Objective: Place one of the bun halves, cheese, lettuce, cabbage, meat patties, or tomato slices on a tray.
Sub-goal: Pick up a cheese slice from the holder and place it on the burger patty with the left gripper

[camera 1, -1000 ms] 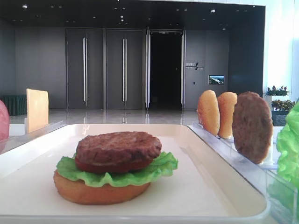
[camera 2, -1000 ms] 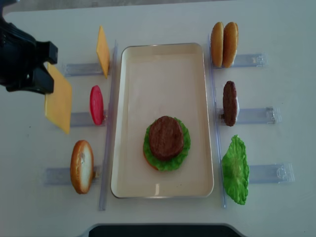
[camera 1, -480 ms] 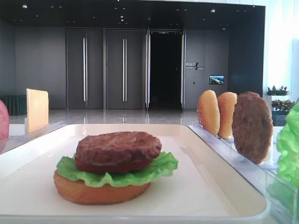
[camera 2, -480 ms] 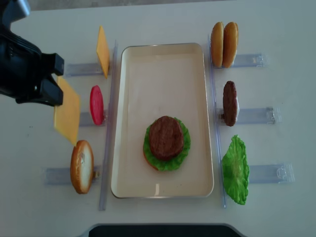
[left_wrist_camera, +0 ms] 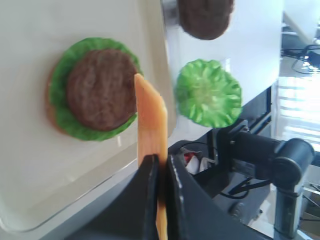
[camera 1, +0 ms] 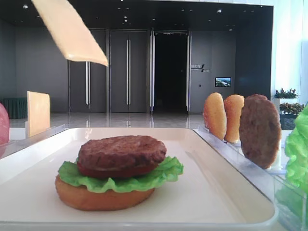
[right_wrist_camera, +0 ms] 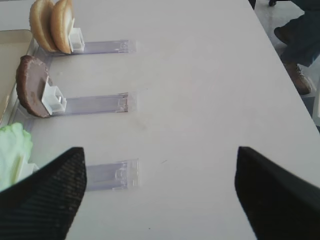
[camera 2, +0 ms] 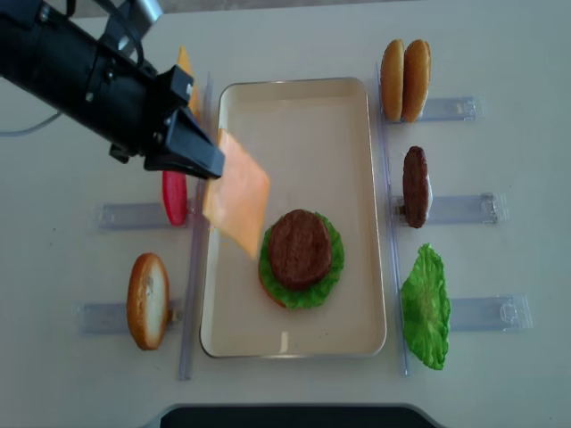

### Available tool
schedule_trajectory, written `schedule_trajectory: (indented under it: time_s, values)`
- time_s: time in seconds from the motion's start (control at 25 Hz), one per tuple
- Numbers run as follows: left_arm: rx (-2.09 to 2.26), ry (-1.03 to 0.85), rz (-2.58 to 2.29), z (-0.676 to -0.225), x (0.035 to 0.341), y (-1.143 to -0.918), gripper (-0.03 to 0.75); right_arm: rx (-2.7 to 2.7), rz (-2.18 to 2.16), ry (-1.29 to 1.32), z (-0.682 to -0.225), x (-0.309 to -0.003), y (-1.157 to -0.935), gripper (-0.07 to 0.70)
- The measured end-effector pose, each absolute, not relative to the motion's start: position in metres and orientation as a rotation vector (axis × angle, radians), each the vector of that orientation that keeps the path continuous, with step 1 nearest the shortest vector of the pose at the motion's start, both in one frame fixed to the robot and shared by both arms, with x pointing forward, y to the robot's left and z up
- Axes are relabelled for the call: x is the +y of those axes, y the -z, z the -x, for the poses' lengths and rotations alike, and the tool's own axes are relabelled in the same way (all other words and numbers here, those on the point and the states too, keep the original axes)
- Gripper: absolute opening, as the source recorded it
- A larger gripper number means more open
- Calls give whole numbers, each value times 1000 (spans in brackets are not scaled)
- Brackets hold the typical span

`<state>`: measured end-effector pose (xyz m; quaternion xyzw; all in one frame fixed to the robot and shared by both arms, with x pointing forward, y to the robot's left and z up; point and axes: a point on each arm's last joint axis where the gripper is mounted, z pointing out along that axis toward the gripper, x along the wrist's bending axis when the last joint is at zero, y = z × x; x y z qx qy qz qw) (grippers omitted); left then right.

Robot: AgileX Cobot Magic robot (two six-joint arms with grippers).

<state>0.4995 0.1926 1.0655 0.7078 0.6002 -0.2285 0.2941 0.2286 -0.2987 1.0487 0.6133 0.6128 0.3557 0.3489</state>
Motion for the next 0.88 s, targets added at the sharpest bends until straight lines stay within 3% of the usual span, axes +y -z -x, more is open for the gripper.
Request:
schedule_trajectory:
  time_s: [0.44,0.88]
  values:
    - [1580,691,-1845,-511,186,-1041,16,1588,-1590,-922,-229,-299,-1049,577]
    - [1563,724,-1714,-492,184,-995,16,1588,-1590,-922,-229,-299,-1049,577]
